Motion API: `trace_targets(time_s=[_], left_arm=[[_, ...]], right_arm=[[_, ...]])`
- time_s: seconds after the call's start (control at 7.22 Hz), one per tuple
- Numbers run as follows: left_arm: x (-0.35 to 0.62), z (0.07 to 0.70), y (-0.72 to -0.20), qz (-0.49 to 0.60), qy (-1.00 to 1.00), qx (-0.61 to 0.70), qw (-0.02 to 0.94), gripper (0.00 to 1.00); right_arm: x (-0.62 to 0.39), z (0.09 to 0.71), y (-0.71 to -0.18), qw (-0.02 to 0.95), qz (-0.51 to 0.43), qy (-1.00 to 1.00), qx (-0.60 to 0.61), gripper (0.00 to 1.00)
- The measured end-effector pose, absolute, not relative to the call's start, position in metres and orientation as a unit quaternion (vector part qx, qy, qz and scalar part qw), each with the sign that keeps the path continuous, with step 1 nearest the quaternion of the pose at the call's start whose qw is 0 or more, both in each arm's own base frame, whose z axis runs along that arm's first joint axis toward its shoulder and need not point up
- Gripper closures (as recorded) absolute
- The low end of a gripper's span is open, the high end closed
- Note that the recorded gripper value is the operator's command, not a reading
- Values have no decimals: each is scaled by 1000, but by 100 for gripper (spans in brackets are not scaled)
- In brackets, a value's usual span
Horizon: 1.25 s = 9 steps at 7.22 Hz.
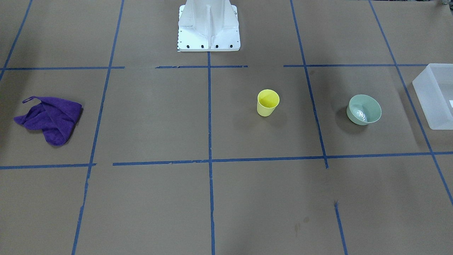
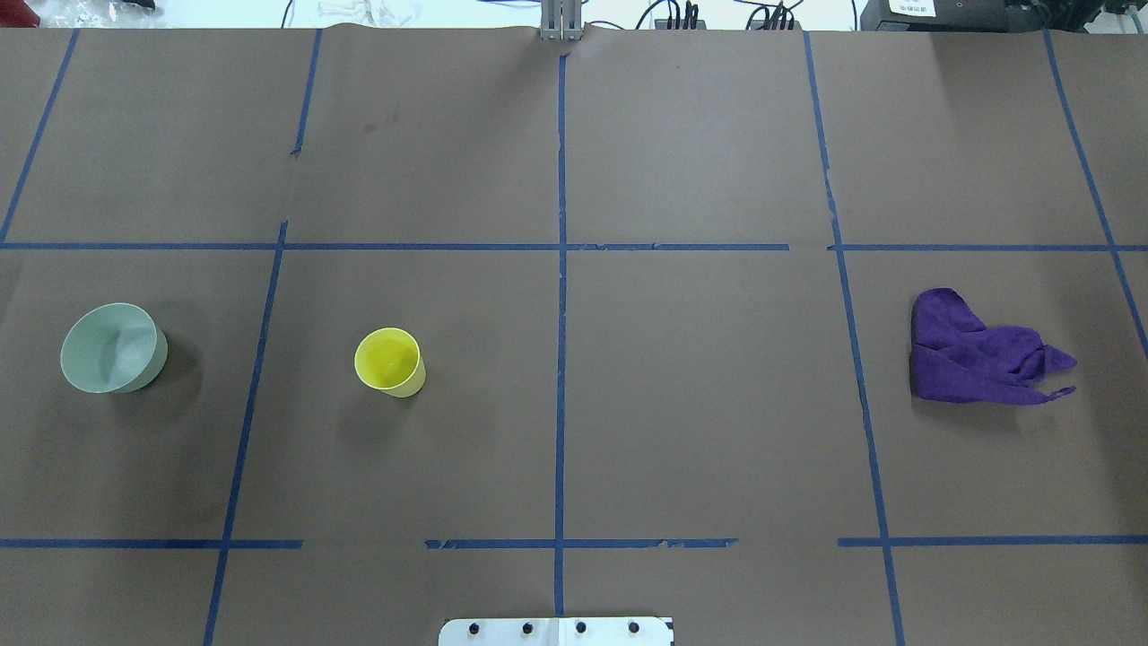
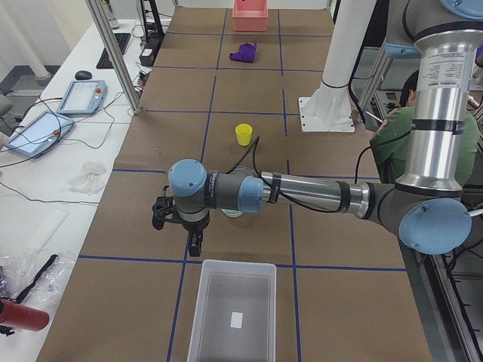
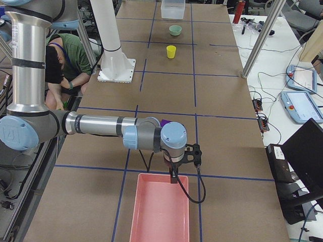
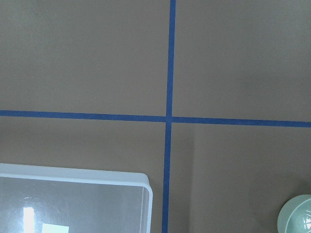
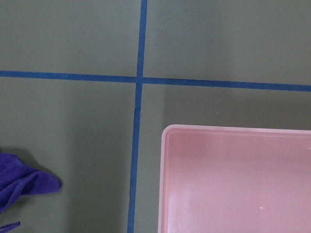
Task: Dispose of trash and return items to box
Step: 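Move the left gripper out toward the yellow cup, then lower the left gripper onto the yellow cup rim and close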
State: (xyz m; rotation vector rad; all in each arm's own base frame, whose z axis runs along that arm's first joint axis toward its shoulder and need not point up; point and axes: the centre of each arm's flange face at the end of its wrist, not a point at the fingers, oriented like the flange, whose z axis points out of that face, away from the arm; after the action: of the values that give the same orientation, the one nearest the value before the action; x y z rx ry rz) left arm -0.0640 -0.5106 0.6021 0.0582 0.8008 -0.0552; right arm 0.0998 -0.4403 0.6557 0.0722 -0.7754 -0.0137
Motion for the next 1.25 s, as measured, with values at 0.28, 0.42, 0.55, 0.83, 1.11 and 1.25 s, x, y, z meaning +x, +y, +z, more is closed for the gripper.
trace_targets(time_s=[0.28, 0.42, 0.55, 0.83, 1.11, 1.25], left_arm=[[-64, 593, -513, -25, 390, 37, 920, 0], [-63, 571, -520, -23, 392, 52, 918, 0], [-54, 537, -533, -23, 395, 71, 916, 0], [13, 456, -550, -16, 416, 90, 905, 0], [131, 389, -525, -41, 460, 86, 883, 0], [193, 361, -505, -64, 475, 77, 874, 0]], right_arm=[[100, 655, -441, 925, -5, -378, 36, 0], [100, 653, -442, 925, -1, -379, 36, 0], [100, 649, -444, 924, 11, -381, 34, 0], [98, 640, -449, 922, 30, -385, 34, 0], [95, 626, -455, 921, 29, -386, 42, 0], [94, 624, -456, 920, 32, -388, 42, 0]])
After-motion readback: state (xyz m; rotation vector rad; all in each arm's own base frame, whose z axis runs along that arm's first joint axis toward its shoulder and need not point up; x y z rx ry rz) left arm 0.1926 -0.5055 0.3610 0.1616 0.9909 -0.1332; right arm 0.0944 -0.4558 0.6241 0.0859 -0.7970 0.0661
